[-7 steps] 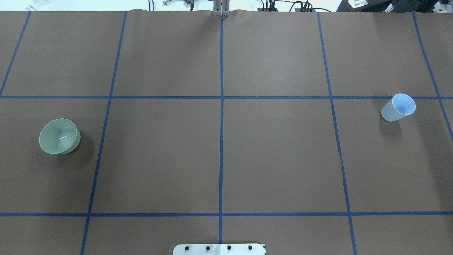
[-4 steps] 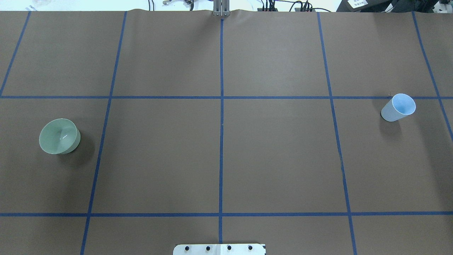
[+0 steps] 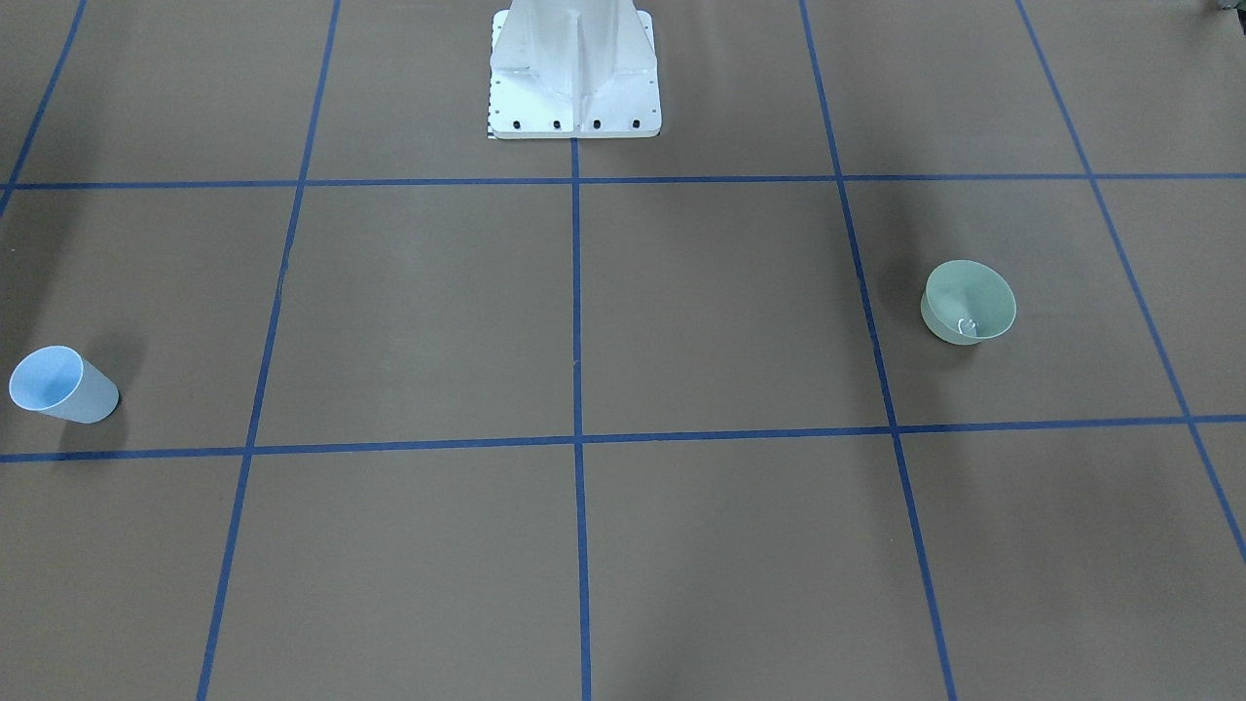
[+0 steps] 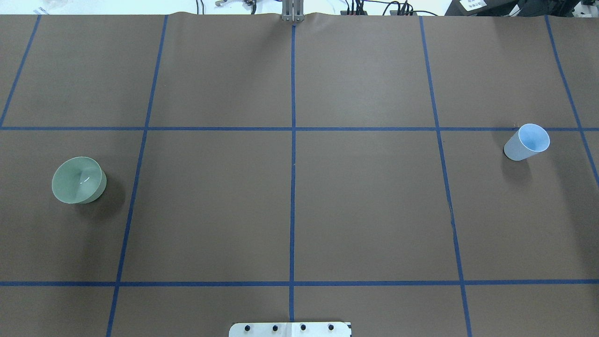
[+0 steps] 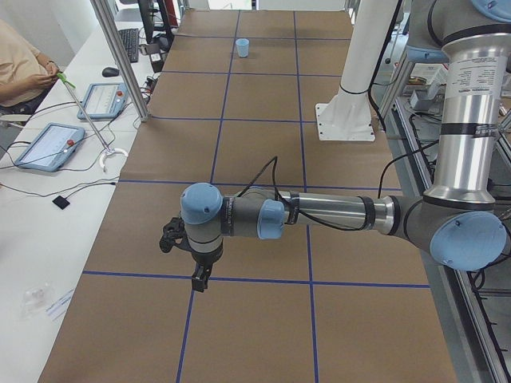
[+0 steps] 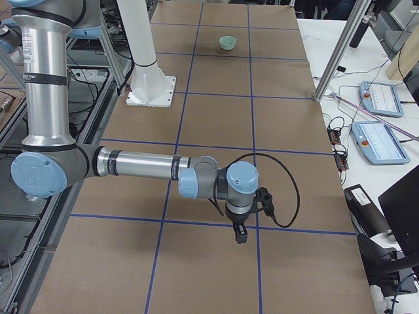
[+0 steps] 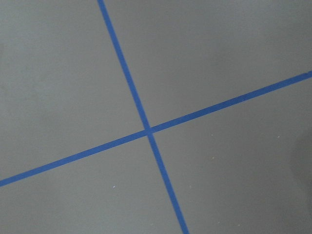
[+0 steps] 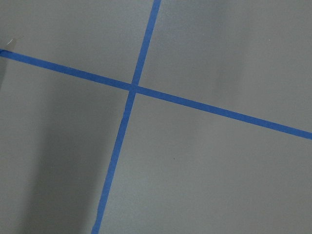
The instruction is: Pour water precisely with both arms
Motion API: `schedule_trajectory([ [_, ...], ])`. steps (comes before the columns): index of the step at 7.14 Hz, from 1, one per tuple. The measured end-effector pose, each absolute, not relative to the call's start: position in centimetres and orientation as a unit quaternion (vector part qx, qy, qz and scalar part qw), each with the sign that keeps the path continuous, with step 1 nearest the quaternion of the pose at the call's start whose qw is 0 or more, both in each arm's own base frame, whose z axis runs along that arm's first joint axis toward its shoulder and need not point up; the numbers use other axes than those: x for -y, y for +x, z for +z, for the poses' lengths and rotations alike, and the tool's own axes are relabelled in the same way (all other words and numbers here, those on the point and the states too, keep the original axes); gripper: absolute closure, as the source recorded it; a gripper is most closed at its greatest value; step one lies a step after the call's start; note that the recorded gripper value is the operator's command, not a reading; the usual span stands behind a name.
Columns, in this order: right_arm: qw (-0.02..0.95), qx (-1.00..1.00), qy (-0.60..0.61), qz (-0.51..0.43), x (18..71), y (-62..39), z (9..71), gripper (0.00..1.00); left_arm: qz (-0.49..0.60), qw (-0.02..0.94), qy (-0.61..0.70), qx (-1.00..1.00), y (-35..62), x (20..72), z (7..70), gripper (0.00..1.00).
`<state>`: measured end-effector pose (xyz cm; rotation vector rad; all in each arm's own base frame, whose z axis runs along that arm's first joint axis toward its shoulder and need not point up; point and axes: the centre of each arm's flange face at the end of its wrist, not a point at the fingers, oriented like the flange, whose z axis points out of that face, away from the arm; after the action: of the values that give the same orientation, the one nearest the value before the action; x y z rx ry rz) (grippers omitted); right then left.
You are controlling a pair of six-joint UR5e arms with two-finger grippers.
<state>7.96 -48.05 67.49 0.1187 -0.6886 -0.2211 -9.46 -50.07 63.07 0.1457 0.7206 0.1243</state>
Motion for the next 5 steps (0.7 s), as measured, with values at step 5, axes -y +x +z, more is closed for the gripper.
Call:
schedule_trajectory([
  [5,0.934,0.337,0.057,-0.107,48.1,7.9,67.5,0.0,0.026,0.933,0.056,-0.356,-9.3,50.1,64.9,0.0],
])
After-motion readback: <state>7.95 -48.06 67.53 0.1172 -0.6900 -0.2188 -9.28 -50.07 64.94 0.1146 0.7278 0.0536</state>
